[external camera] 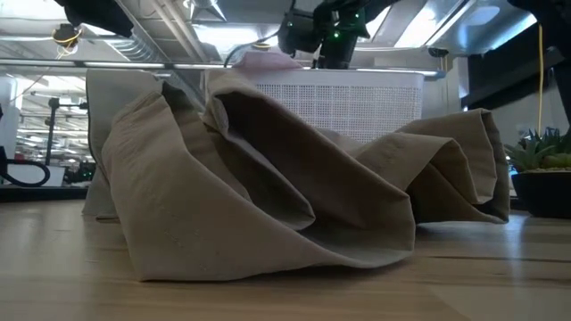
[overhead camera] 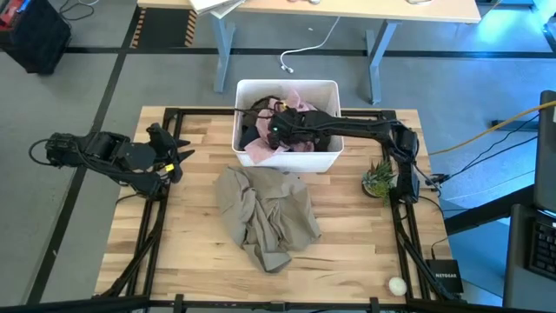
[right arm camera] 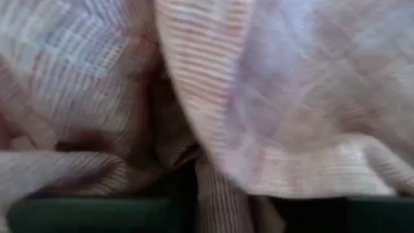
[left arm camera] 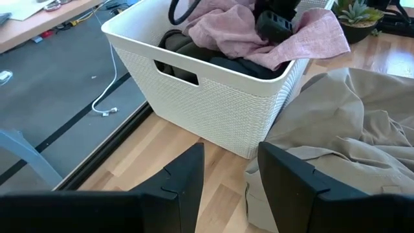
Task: Sort clothes
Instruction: Put the pink polo shirt into the white bin, then put the brown shorts into the white bin
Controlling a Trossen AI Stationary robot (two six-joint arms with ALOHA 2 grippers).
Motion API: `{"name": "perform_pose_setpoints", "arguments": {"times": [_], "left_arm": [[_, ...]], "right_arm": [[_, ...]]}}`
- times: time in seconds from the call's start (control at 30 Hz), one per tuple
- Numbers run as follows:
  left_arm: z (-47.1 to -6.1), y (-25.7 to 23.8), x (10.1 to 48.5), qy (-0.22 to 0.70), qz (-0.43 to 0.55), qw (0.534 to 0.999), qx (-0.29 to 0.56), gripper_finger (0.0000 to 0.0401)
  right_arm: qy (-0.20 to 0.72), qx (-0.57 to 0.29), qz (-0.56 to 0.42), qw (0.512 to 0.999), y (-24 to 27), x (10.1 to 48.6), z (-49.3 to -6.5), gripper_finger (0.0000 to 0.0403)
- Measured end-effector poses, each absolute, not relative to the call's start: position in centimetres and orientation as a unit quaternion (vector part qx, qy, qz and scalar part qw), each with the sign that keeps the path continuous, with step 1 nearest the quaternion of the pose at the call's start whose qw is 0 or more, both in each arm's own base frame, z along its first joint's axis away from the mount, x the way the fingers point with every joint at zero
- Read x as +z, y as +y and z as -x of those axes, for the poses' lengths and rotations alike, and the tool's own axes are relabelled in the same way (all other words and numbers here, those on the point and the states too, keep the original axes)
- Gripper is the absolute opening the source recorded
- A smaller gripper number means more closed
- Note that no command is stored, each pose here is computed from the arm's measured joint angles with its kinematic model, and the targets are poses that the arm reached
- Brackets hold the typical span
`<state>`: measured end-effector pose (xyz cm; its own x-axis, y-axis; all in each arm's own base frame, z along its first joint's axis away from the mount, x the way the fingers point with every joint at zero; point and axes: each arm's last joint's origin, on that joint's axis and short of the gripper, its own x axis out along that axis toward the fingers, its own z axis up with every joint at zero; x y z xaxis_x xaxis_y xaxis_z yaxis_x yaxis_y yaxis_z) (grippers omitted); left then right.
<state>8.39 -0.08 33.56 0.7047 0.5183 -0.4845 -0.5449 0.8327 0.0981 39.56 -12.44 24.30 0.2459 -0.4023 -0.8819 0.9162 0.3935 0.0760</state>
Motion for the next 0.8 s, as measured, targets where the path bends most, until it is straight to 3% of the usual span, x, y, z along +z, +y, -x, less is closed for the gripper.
{"name": "perform_pose_setpoints", "arguments": {"times": [0.13, 0.33, 0.6, 0.8], "left_arm": [[-8.4, -0.1, 33.6, 0.254, 0.027, 0.923, 0.288, 0.0141], [-8.4, -0.1, 33.6, 0.254, 0.028, 0.923, 0.289, 0.0141], [-8.4, -0.1, 33.5, 0.254, 0.028, 0.923, 0.289, 0.0141], [-8.4, -0.1, 33.6, 0.254, 0.028, 0.923, 0.289, 0.0141]], "right_arm": [[0.400, -0.453, -0.286, 0.744, -12.6, 26.9, -39.7, 0.0157], [0.354, -0.441, -0.276, 0.778, -12.5, 33.9, -39.3, 0.0210], [0.305, -0.421, -0.251, 0.817, -10.1, 40.4, -38.3, 0.0225], [0.280, -0.331, -0.190, 0.881, -6.7, 41.3, -40.4, 0.0225]]}}
